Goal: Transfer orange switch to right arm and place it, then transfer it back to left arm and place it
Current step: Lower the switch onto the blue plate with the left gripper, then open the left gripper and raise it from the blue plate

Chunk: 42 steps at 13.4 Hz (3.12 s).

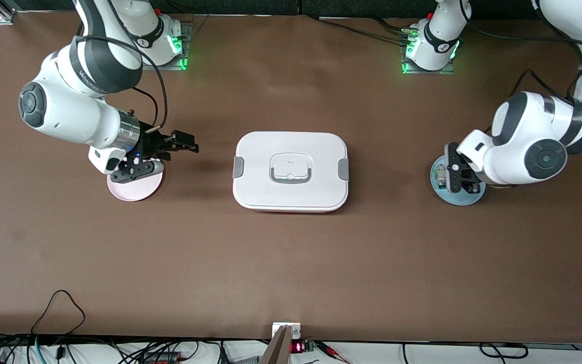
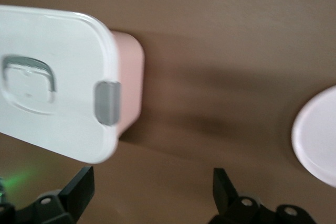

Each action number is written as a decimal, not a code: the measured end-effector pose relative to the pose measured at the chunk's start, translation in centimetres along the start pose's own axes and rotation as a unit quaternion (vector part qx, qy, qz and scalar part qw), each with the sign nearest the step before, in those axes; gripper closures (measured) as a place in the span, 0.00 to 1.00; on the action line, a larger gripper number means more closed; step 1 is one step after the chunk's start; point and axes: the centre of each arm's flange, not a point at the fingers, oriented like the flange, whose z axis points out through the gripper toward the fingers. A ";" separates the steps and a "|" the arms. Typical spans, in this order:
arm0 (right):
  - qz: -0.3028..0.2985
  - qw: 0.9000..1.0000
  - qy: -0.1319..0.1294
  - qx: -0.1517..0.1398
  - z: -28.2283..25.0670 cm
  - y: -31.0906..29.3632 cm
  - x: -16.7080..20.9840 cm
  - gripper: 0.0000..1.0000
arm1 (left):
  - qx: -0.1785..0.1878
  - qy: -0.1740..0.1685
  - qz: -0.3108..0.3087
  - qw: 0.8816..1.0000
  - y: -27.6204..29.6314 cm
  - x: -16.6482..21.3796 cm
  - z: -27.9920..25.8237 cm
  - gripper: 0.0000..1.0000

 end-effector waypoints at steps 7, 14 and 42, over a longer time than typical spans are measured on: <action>0.056 0.993 0.031 -0.101 -12.2 8.1 -0.7 0.00 | 0.038 0.028 0.012 0.999 1.2 -4.1 7.6 0.66; 0.115 0.981 0.019 -0.156 -16.7 15.1 -2.6 0.00 | 0.081 0.032 0.017 0.996 1.4 -5.7 11.8 0.66; 0.096 0.979 0.060 -0.168 -17.5 18.0 -5.6 0.00 | 0.035 0.000 -0.396 0.917 2.3 -5.3 -3.8 0.00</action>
